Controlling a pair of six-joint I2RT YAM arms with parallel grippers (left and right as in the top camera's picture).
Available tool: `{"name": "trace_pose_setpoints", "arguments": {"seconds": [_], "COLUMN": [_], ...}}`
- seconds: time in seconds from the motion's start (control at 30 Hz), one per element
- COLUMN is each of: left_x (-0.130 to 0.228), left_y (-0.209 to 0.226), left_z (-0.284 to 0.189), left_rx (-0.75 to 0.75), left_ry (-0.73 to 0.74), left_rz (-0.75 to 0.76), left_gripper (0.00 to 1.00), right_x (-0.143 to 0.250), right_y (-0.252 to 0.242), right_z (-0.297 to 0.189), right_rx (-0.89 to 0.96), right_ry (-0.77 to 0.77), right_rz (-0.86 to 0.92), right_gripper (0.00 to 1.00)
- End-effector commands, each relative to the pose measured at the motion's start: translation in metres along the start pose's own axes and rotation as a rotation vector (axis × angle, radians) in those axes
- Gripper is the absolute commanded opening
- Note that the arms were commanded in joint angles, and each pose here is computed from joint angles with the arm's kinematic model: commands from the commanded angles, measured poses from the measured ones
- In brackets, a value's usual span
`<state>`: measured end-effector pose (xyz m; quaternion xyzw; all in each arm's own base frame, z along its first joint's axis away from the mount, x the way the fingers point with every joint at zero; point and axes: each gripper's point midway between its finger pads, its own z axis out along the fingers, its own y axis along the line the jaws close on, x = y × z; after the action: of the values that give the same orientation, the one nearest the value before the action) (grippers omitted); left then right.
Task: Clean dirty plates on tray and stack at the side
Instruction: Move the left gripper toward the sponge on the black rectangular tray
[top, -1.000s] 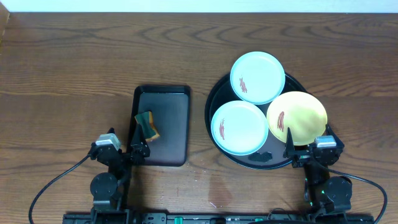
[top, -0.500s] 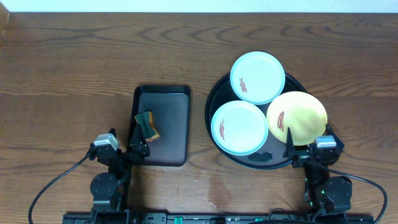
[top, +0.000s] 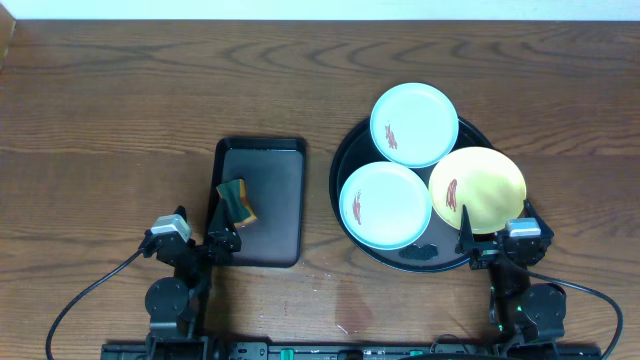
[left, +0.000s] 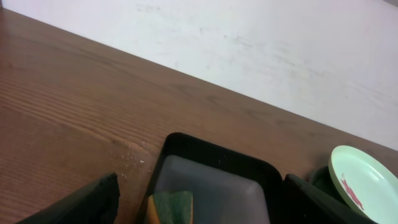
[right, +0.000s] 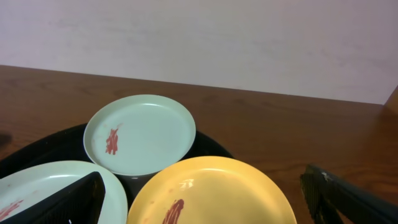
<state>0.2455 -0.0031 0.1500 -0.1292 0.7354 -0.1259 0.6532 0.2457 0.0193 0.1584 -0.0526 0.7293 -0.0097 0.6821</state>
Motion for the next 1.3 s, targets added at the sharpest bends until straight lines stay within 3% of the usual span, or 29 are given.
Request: {"name": "trace_pose_setpoints", "arguments": {"seconds": [0.0,0.63,0.7,0.73,0.83,0.9,1.0,1.1,1.2,1.27], "left_x": [0.015,0.014,0.009,0.009,0.01,-0.006,-0.061,-0.111,-0.142,-0.156], "left_y": [0.007,0.011,-0.002,-0.029,-0.05,-0.053,-0.084,-0.105,-0.117,-0.116], "left_z": [0.001,0.001,0.001,-0.002,-0.007,-0.007,-0.026,-0.053,-0.069,-0.069], "left_rx": [-0.024,-0.046,0.02,0.166,0.268,0.292,0.506,0.618,0.587,0.487], "left_ry": [0.05,0.042,0.029,0.071,0.15,0.094,-0.084,-0.258,-0.308,-0.273], "left_rz": [-0.011,-0.01,-0.116,-0.321,-0.601,-0.66,-0.566,-0.422,-0.253,-0.148], "left_gripper": [0.84,0.84,0.84,0.84,0.84,0.84,0.84,0.84,0.84,0.84], "right_x": [0.001,0.001,0.001,0.001,0.001,0.001,0.001,0.001,0.001,0.001], "right_y": [-0.003,-0.003,-0.003,-0.003,-0.003,-0.003,-0.002,-0.003,-0.003,-0.003], "right_z": [0.0,0.0,0.0,0.0,0.0,0.0,0.0,0.0,0.0,0.0], "right_rx": [0.011,0.011,0.011,0.011,0.011,0.011,0.011,0.011,0.011,0.011], "right_ry": [0.003,0.003,0.003,0.003,0.003,0.003,0.003,0.003,0.003,0.003], "right_rz": [-0.009,-0.009,-0.009,-0.009,-0.009,-0.009,-0.009,-0.009,-0.009,-0.009], "right_gripper": [0.99,0.99,0.99,0.99,0.99,0.99,0.99,0.99,0.99,0.99]}}
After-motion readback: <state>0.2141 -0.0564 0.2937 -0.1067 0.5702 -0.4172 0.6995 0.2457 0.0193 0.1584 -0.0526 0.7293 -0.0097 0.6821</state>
